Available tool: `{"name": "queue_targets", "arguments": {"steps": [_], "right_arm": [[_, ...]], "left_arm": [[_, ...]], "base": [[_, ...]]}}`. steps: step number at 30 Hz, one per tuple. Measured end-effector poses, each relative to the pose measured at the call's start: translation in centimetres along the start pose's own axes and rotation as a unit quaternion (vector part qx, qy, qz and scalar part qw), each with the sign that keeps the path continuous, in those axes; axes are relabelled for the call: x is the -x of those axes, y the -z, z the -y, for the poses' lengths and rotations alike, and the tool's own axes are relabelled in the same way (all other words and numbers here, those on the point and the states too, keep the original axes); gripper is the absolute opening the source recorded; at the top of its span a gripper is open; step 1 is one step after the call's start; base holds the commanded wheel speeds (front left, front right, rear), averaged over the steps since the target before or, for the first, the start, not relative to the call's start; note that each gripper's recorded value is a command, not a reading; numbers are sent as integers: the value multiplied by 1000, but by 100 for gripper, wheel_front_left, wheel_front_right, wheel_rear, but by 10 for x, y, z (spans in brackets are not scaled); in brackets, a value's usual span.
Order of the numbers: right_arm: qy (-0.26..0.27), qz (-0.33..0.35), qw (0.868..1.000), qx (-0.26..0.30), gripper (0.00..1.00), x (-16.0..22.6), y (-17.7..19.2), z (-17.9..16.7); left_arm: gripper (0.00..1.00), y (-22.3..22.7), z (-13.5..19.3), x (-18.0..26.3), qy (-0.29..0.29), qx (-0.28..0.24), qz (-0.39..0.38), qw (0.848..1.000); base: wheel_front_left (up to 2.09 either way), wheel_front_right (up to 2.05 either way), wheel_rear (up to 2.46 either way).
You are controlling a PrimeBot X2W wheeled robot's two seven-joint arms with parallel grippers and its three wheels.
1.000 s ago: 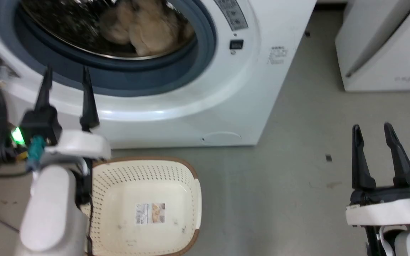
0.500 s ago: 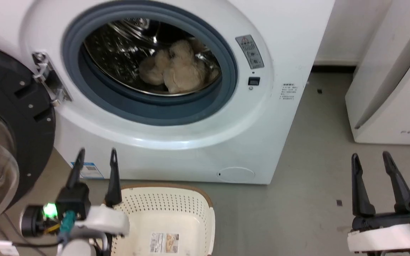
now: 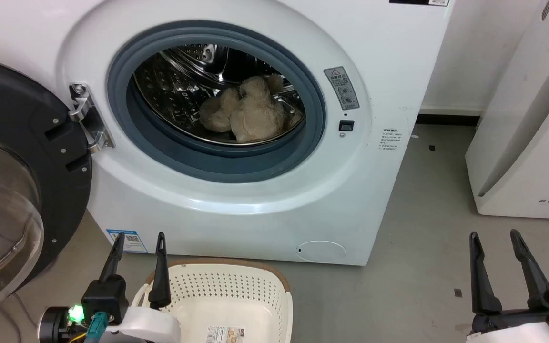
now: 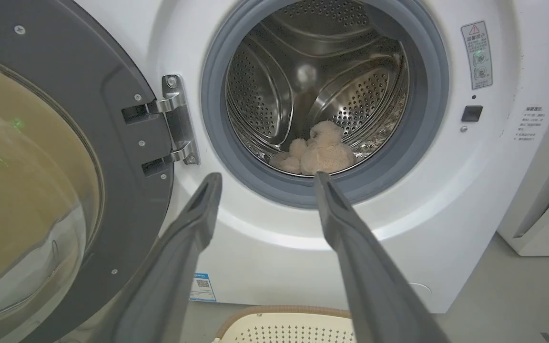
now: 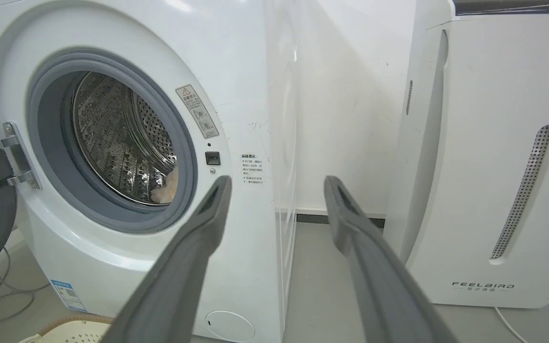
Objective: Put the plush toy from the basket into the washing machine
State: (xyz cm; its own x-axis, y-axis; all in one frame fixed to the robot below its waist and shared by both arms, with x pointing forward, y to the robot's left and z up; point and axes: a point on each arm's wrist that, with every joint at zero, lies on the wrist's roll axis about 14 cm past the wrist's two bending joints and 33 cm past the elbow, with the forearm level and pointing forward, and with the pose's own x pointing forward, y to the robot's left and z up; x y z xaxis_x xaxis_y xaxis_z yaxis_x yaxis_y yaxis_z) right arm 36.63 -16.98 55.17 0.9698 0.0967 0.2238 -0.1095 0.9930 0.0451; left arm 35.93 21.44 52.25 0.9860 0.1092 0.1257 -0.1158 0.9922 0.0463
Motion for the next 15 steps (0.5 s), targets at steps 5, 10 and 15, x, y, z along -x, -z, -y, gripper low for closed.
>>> {"name": "queue_targets", "arguments": {"steps": [5,10,15], "right_arm": [[-1,0,1000,0,0,1,0,0],[0,-5,1000,1,0,2,1,0],[0,-11,1000,1,0,2,3,0]], "left_arm": [[0,-1,2,1,4,4,1,1000],[0,0,3,0,5,5,-4,1000],[0,0,5,-1,7,5,-6,1000]], "base": [[0,0,0],[0,0,0],[0,0,0]]}}
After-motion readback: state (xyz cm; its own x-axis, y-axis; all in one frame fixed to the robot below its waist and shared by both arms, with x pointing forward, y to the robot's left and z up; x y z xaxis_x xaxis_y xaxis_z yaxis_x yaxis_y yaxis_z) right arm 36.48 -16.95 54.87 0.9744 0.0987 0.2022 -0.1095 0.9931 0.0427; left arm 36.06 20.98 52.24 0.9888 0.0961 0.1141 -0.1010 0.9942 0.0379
